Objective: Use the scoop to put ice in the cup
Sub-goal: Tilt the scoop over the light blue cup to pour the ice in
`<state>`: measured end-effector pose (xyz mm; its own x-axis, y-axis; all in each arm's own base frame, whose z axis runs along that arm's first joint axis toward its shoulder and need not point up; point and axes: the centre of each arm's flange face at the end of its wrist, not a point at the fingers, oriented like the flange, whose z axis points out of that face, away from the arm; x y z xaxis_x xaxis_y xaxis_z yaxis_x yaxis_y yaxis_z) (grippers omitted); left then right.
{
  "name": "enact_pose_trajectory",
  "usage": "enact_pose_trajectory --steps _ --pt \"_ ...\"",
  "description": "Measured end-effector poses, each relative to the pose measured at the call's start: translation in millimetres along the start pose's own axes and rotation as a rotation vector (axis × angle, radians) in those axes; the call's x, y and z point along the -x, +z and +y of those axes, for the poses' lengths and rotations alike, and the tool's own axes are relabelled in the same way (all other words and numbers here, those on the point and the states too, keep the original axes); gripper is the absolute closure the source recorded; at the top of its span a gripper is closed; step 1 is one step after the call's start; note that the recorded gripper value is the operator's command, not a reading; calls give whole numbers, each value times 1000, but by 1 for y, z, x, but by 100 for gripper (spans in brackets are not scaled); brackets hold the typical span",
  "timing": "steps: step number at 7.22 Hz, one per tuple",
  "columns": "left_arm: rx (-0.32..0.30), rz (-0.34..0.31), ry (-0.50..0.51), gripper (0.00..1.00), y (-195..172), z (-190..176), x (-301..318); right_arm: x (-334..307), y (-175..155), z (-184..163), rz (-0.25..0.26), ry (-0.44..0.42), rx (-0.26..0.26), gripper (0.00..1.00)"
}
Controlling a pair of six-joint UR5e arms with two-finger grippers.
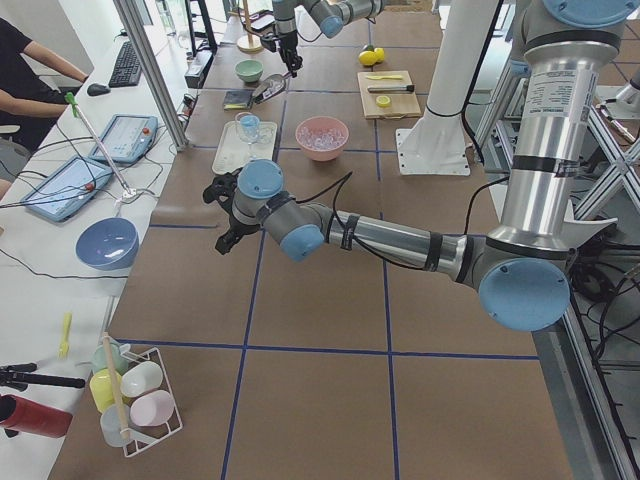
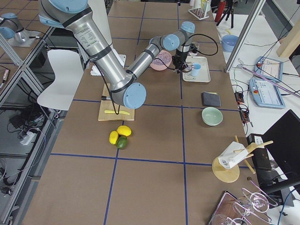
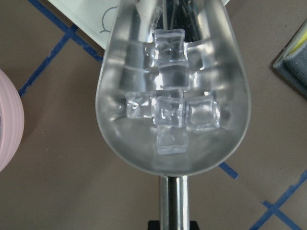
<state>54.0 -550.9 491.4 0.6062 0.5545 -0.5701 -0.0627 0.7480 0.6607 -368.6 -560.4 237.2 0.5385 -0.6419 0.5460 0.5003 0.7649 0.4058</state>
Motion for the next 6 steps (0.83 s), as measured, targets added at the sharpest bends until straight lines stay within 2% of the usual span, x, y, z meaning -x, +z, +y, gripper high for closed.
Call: enact_pose_trajectory --steps 6 --pt "5 -2 -6 0 1 5 2 26 -6 -55 8 39 85 100"
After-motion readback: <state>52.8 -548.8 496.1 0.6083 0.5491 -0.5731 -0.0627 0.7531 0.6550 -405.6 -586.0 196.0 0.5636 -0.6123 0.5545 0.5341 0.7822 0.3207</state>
